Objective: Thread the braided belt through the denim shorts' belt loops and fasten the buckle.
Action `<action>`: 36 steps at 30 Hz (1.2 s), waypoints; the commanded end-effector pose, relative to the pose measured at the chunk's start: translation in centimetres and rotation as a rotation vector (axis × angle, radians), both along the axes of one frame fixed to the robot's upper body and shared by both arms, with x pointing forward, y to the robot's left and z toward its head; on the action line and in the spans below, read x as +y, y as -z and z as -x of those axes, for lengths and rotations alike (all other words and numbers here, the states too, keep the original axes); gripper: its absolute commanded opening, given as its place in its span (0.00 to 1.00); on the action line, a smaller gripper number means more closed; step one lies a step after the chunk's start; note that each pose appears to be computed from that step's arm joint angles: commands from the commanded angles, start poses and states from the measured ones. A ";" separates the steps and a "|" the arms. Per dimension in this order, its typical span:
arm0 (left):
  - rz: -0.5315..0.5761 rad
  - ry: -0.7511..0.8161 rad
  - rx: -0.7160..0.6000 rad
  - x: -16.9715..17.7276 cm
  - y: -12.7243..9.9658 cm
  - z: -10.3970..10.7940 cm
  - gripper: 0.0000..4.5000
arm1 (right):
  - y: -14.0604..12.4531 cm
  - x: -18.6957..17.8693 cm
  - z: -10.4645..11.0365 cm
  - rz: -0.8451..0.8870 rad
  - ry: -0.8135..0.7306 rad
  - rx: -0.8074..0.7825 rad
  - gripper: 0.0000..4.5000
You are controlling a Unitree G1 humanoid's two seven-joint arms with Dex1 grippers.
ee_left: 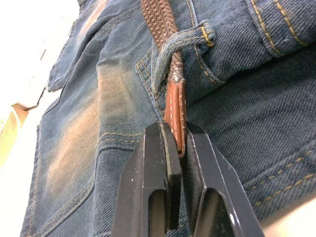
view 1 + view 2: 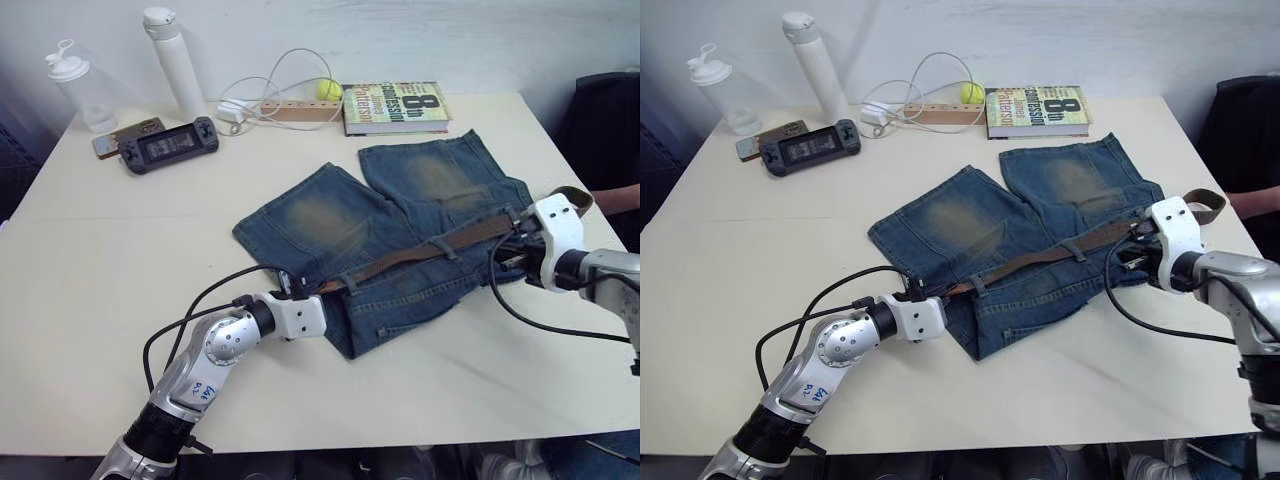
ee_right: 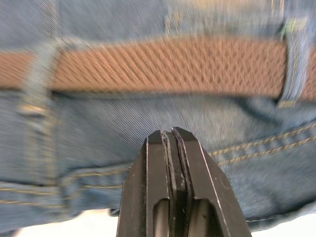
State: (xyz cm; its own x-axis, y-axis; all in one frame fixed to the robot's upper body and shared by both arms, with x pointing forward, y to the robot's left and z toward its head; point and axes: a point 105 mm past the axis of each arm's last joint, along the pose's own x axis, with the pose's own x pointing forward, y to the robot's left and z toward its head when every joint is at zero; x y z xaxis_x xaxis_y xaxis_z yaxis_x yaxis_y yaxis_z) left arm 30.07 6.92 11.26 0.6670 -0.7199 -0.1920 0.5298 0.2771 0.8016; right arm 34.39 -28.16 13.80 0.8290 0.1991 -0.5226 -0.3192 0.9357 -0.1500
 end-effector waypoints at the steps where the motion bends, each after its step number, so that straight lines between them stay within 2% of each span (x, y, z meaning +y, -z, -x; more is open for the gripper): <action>1: -0.030 0.102 -0.004 0.1 -1.2 1.3 0.00 | 1.8 -0.8 -0.5 0.083 0.009 0.023 0.01; 5: -0.108 0.053 -0.009 3.6 -1.4 2.2 0.00 | 2.8 -0.8 -0.9 0.096 0.021 0.044 0.01; 14: -0.248 -0.266 -0.061 14.4 -1.5 3.3 0.00 | 4.0 -0.3 -1.1 0.087 0.023 0.102 0.01; 16: -0.276 -0.333 -0.046 16.8 -1.2 4.0 0.00 | 4.1 0.0 -1.2 0.088 0.012 0.110 0.01; 20: -0.420 -0.402 0.029 22.1 0.8 6.9 0.00 | 3.9 0.7 -1.5 0.089 -0.023 0.120 0.01; 22: -0.453 -0.439 0.049 24.4 1.2 8.0 0.00 | 3.8 1.1 -1.8 0.103 -0.043 0.120 0.01; 27: -0.424 -0.552 0.078 27.7 1.2 9.5 0.00 | 2.5 2.2 -2.5 0.100 -0.076 0.101 0.01; 34: -0.279 -0.579 0.108 27.5 1.7 9.9 0.00 | 1.7 2.8 -2.9 0.100 -0.105 0.088 0.01; 35: -0.238 -0.600 0.123 27.7 1.8 9.9 0.00 | 1.5 2.9 -2.9 0.101 -0.108 0.084 0.01; 36: -0.117 -0.607 0.151 27.3 1.6 9.9 0.00 | 1.1 3.1 -3.0 0.091 -0.115 0.076 0.01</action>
